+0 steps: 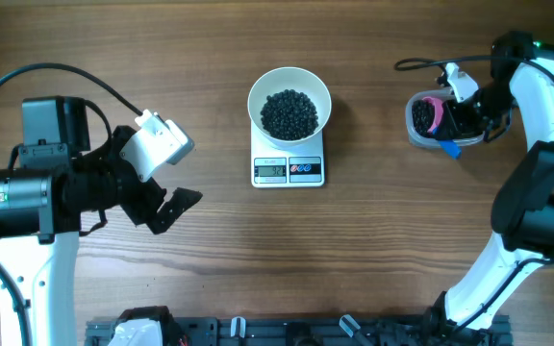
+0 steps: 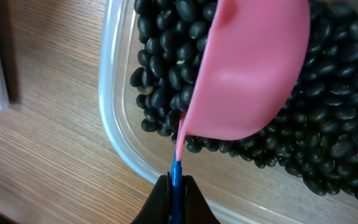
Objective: Scoop item into bowl and weigh 150g on scale
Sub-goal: 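Dig the pink scoop into the tub beans and lift a scoopful, then carry the filled scoop left over the white bowl, then tip the pink scoop to pour beans into the white bowl, then return the pink scoop with the right gripper to the bean tub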
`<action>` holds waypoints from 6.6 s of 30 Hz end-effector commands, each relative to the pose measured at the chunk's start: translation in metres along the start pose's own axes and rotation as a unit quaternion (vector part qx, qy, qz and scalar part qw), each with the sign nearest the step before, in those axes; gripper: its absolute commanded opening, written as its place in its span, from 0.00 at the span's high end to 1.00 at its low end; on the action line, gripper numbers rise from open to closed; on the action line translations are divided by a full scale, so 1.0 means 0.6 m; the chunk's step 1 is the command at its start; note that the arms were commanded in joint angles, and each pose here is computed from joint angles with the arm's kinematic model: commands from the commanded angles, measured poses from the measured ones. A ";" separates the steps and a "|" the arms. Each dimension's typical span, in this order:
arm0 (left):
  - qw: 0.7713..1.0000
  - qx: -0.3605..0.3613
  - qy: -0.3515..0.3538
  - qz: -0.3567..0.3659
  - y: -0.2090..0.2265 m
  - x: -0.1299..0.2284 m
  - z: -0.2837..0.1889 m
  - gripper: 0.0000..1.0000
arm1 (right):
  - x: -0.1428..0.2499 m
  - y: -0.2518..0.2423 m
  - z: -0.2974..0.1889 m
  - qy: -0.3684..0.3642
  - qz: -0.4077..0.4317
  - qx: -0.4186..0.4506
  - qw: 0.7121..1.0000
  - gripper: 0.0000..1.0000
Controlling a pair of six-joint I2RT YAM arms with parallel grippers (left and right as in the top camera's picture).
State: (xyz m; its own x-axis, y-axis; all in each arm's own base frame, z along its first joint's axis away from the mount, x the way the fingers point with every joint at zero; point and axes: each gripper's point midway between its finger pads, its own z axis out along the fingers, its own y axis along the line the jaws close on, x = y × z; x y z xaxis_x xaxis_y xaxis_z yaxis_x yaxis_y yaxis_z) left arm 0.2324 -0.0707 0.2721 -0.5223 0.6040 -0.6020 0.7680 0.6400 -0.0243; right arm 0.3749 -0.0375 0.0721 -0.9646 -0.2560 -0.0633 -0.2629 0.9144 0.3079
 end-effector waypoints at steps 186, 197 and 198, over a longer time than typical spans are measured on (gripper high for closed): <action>1.000 0.003 0.003 -0.006 -0.001 0.002 0.003 0.00 | 0.084 0.037 -0.193 -0.014 0.098 0.263 0.960 0.96; 1.000 0.003 0.003 -0.006 -0.001 0.002 0.003 0.00 | 0.040 0.022 -0.104 -0.041 0.021 0.224 0.973 0.96; 1.000 0.003 0.003 -0.006 -0.001 0.002 0.003 0.00 | 0.035 0.020 -0.106 -0.045 0.010 0.227 0.973 0.96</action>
State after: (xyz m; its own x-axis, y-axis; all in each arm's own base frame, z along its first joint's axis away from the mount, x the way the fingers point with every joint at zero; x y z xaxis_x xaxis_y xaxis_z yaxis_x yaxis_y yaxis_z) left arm 0.2323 -0.0707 0.2719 -0.5228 0.6039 -0.6016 0.7680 0.6400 -0.0249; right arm 0.3440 -0.0564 0.1360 -0.9783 -0.1646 -0.1262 -0.1448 0.9776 -0.1528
